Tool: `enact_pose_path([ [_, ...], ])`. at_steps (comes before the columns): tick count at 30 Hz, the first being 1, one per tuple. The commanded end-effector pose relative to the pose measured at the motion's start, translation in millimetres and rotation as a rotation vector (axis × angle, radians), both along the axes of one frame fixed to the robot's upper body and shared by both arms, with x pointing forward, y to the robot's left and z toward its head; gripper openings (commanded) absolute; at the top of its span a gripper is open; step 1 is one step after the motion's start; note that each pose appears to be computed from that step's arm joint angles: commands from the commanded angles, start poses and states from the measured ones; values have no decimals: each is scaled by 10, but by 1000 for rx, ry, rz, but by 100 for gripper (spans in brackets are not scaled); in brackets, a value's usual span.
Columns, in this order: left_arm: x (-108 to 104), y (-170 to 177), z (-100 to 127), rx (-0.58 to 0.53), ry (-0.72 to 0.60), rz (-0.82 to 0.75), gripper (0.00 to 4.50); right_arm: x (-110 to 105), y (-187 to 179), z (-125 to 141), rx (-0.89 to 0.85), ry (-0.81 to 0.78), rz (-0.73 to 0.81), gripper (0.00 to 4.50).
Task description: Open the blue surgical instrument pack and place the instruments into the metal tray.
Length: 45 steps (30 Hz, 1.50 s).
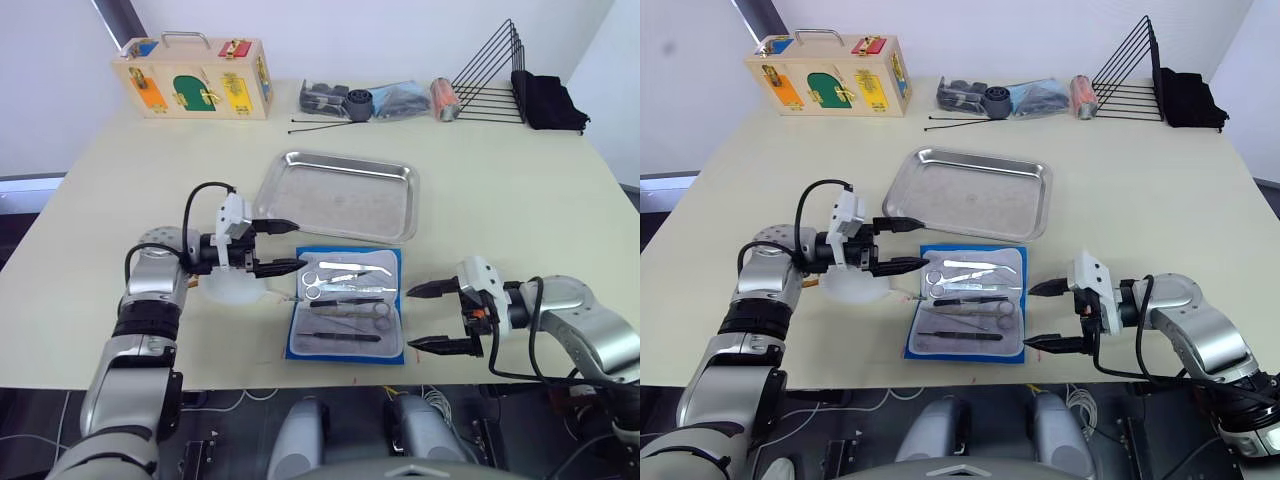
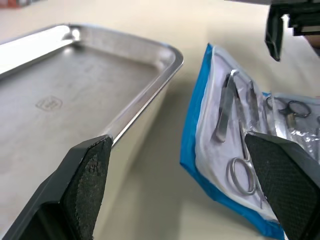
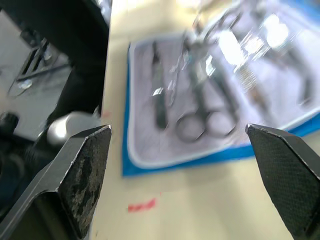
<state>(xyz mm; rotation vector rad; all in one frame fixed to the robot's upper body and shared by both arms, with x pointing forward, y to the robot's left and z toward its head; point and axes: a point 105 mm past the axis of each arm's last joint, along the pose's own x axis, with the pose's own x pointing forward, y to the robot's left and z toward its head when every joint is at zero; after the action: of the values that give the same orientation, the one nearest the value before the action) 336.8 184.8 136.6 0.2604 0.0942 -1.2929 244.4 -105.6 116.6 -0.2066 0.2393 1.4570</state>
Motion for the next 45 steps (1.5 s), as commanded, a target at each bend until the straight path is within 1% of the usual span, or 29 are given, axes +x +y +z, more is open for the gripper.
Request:
enact_pose_path([
  [1, -83, 28, 258, -21, -78, -59, 450, 99, 36, 158, 64, -149, -26, 449],
  [4, -161, 66, 323, -24, -78, -84, 450, 145, 110, 138, 92, -201, -34, 449],
  [8, -280, 112, 387, 0, -87, -114, 450, 189, 224, 70, 128, -248, -26, 449],
  [10, -332, 123, 395, 19, -89, -122, 450, 219, 265, 40, 145, -260, -27, 449],
  [13, -490, 109, 394, 66, -96, -178, 450, 238, 349, -18, 145, -279, 22, 449],
  [15, -545, 110, 396, 81, -92, -193, 450, 268, 392, -30, 148, -288, 38, 449],
  [17, -579, 115, 403, 84, -78, -199, 450, 315, 434, -39, 163, -284, 34, 449],
  [22, -634, 93, 430, 81, -74, -213, 450, 375, 470, -175, 146, -275, 30, 449],
  [26, -705, 63, 450, 86, -92, -244, 450, 425, 403, -382, 99, -233, 7, 449],
  [31, -793, 54, 477, 90, -126, -292, 450, 449, 317, -527, 55, -205, -8, 449],
  [38, -866, 37, 466, 82, -149, -348, 450, 422, 330, -579, 47, -199, -6, 449],
  [45, -831, 46, 462, 94, -173, -351, 450, 392, 326, -657, 22, -167, 1, 449],
])
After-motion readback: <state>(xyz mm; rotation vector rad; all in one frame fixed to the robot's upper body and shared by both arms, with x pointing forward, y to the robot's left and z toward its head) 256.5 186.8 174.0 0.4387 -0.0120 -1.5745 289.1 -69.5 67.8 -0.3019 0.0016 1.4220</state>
